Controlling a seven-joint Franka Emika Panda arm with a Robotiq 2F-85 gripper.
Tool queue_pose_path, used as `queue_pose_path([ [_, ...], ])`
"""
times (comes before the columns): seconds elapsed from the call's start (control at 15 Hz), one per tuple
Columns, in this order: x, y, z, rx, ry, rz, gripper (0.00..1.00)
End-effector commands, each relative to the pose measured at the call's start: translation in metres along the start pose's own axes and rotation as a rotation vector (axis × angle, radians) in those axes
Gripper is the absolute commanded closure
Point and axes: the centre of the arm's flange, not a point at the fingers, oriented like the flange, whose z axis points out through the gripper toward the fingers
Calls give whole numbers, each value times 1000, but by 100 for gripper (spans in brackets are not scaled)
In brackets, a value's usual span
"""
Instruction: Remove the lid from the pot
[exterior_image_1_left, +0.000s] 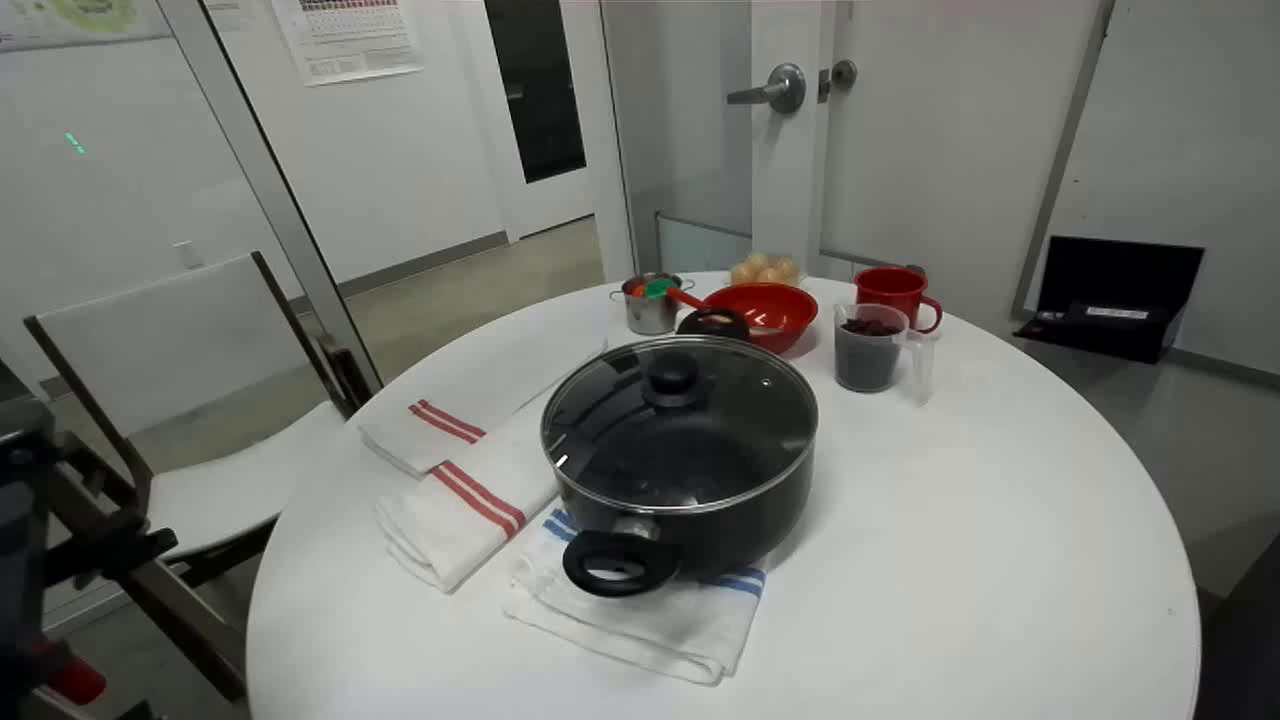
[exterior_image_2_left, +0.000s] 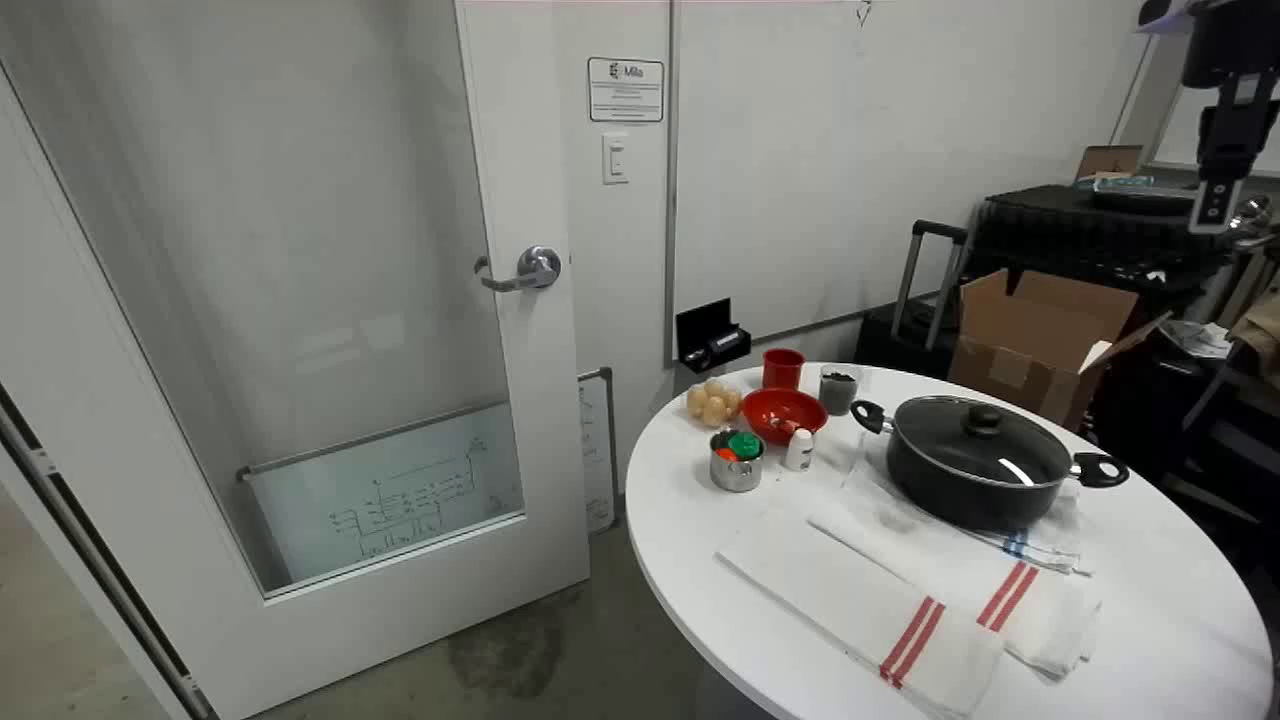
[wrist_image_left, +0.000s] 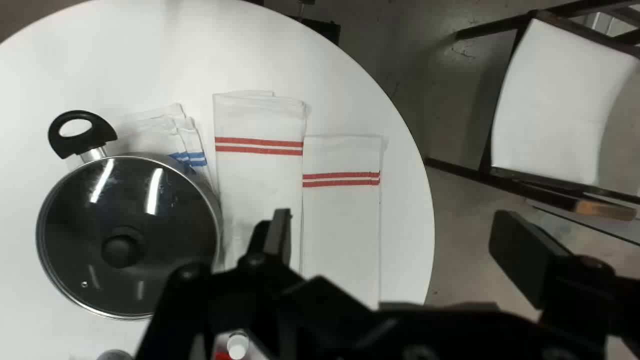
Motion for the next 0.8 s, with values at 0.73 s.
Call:
queue_pose_path([
  [0.73, 6, 6, 3, -2, 3, 17, 0],
])
